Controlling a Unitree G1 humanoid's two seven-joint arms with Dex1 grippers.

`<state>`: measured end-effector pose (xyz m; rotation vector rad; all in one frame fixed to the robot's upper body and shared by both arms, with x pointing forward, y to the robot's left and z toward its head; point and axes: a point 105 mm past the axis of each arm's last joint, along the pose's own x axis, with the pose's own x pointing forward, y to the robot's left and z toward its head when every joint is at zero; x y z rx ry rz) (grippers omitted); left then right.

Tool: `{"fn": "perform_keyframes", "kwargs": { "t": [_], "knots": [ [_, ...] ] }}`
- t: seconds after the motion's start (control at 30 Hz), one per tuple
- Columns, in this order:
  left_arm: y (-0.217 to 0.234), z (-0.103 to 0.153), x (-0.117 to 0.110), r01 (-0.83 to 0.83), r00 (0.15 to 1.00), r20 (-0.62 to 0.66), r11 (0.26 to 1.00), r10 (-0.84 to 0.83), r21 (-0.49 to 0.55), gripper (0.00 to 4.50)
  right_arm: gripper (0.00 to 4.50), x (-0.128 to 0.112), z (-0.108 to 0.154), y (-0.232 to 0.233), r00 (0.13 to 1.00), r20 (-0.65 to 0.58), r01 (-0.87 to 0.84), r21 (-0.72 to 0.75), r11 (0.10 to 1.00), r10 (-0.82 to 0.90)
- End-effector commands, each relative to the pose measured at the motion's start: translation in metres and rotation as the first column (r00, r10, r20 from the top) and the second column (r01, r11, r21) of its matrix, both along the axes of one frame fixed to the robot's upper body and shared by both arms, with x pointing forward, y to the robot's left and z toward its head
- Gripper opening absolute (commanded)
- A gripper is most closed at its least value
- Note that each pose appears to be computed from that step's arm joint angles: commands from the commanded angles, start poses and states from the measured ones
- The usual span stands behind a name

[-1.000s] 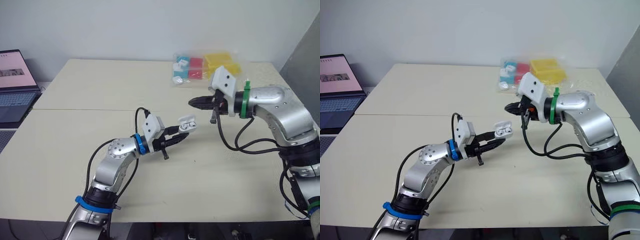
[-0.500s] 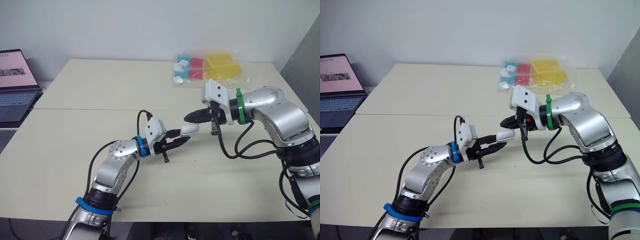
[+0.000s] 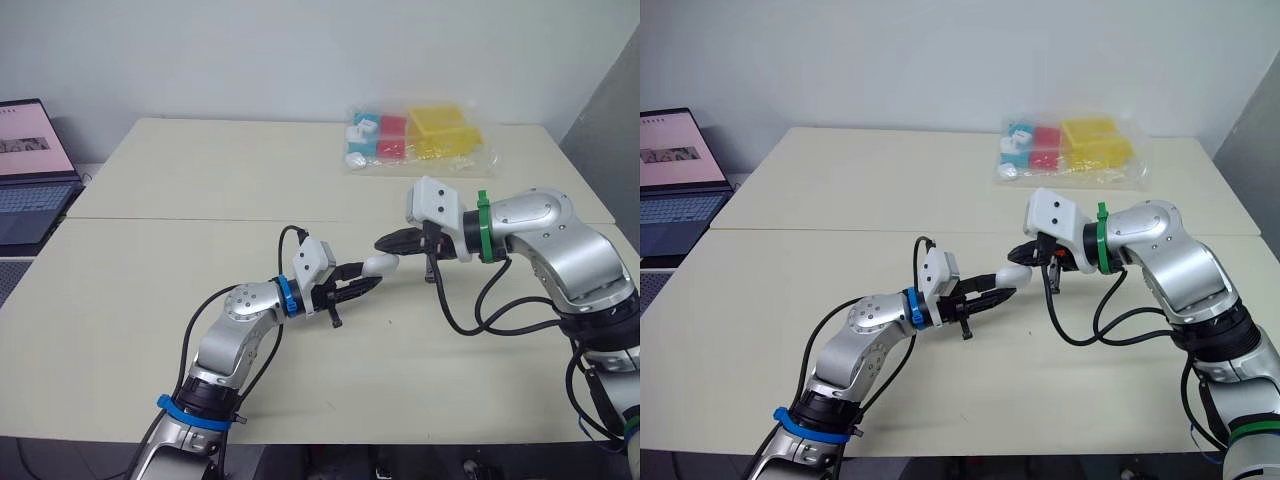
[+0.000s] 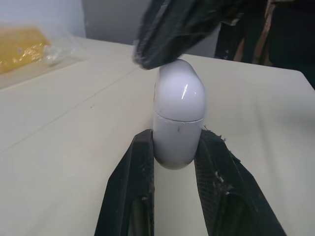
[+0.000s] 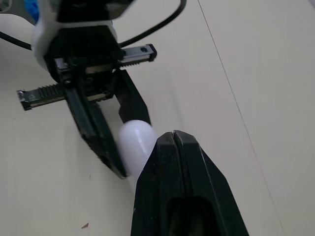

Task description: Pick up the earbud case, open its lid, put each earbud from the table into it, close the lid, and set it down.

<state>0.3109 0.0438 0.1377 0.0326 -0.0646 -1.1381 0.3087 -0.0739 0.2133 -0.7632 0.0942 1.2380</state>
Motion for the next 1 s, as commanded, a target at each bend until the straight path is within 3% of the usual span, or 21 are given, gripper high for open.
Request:
{"fn": "perform_keyframes", "kwargs": {
  "t": [0.03, 0.33, 0.4, 0.5, 0.57, 0.67, 0.77, 0.9, 1.0],
  "knots": [
    [0.002, 0.032, 0.002, -0.009, 0.997, 0.072, 0.997, 0.014, -0.078, 0.76, 0.0, -0.005, -0.001, 0.005, 0.998, 0.066, -0.023, -0.032, 0.999, 0.025],
    [0.002, 0.032, 0.002, 0.006, 0.998, 0.063, 0.998, -0.002, -0.066, 0.76, 0.0, 0.0, 0.009, -0.001, 0.992, 0.125, 0.02, -0.005, 1.0, -0.019],
    [0.003, 0.028, 0.002, 0.004, 1.0, 0.021, 0.998, -0.003, -0.058, 0.76, 0.0, -0.008, 0.02, -0.006, 0.997, 0.07, 0.018, 0.058, 0.998, -0.022],
    [0.002, 0.012, -0.001, 0.038, 0.988, -0.149, 0.999, -0.042, -0.03, 0.76, 0.0, -0.041, 0.017, -0.021, 0.997, -0.054, -0.047, 0.052, 0.998, 0.05],
    [0.001, 0.006, -0.005, 0.072, 0.972, -0.223, 0.997, -0.074, -0.017, 0.76, 0.0, -0.05, 0.013, -0.027, 0.995, -0.087, -0.047, 0.039, 0.998, 0.05],
    [0.0, -0.013, -0.013, 0.107, 0.905, -0.418, 0.994, -0.083, 0.035, 0.76, 0.0, -0.05, 0.002, -0.043, 0.995, -0.089, 0.055, 0.016, 0.998, -0.053],
    [-0.005, -0.023, -0.015, 0.087, 0.808, -0.585, 0.996, -0.067, 0.007, 0.76, 0.0, -0.048, -0.013, -0.054, 0.992, -0.048, 0.119, -0.026, 0.992, -0.121],
    [-0.002, -0.035, -0.014, 0.064, 0.761, -0.649, 0.996, -0.007, 0.064, 0.76, 0.0, -0.052, -0.024, -0.053, 0.992, -0.042, 0.121, -0.045, 0.992, -0.123],
    [0.007, -0.05, -0.01, 0.024, 0.674, -0.735, 0.991, 0.079, 0.129, 0.76, 0.0, -0.055, -0.031, -0.05, 0.988, -0.068, 0.135, -0.017, 0.991, -0.136]
  ]
}}
